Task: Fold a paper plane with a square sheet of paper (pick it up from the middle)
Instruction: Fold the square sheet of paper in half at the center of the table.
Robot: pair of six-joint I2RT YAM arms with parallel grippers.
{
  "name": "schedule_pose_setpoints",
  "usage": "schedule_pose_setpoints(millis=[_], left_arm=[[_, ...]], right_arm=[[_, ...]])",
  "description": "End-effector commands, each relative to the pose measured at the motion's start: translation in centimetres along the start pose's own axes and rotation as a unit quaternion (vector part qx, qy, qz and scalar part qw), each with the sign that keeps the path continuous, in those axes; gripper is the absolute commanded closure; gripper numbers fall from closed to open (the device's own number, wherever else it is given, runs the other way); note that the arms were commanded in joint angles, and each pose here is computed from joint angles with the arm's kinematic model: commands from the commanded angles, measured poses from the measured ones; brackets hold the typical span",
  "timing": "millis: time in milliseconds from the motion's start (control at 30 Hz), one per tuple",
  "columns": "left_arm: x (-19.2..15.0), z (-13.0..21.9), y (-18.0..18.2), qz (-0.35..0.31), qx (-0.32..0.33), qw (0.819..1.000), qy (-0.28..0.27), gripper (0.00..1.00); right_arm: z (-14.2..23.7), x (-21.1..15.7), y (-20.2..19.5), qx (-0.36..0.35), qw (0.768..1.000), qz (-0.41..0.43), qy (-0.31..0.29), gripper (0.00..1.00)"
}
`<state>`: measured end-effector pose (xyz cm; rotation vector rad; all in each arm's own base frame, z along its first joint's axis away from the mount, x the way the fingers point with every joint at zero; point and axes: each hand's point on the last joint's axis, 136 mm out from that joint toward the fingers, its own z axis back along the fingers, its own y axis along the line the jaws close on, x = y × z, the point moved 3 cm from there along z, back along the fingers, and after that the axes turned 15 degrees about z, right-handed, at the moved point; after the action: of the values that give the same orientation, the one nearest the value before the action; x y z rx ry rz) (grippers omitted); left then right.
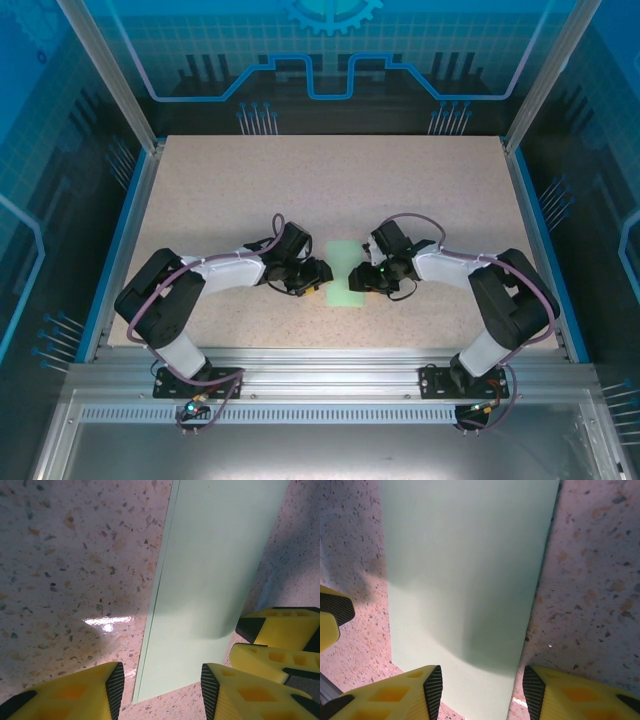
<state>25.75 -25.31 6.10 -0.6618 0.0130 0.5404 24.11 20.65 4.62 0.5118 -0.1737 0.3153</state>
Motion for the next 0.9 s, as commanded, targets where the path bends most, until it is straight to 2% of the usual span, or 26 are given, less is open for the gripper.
schedule_pose_setpoints(millis=[0,133,300,600,867], left_arm=[[-0.5,0.2,-0.3,0.002,0.003,1.000,0.004,0.52],[-0.5,0.2,-0.1,0.003,0.005,1.000,0.000,0.52],[-0.4,0.4,0.0,0.003,0.005,1.000,-0.006,0.52],[-0.5,0.3,-0.2,0.000,0.006,1.000,-0.001,0.52],[-0.6,0.1,-0.2,-0.001,0.006,1.000,0.005,0.51]], right_arm=[[0.3,-0.6,0.5,0.005,1.000,0.000,0.002,0.50],[1.1,0.0,1.6,0.015,1.000,0.013,-0.013,0.50],[0.3,-0.5,2.4,0.026,0.999,0.022,-0.003,0.50],[-0.9,-1.9,0.5,-0.009,1.000,0.009,0.025,0.51],[0.1,-2.0,-0.2,0.013,1.000,-0.007,0.005,0.50]])
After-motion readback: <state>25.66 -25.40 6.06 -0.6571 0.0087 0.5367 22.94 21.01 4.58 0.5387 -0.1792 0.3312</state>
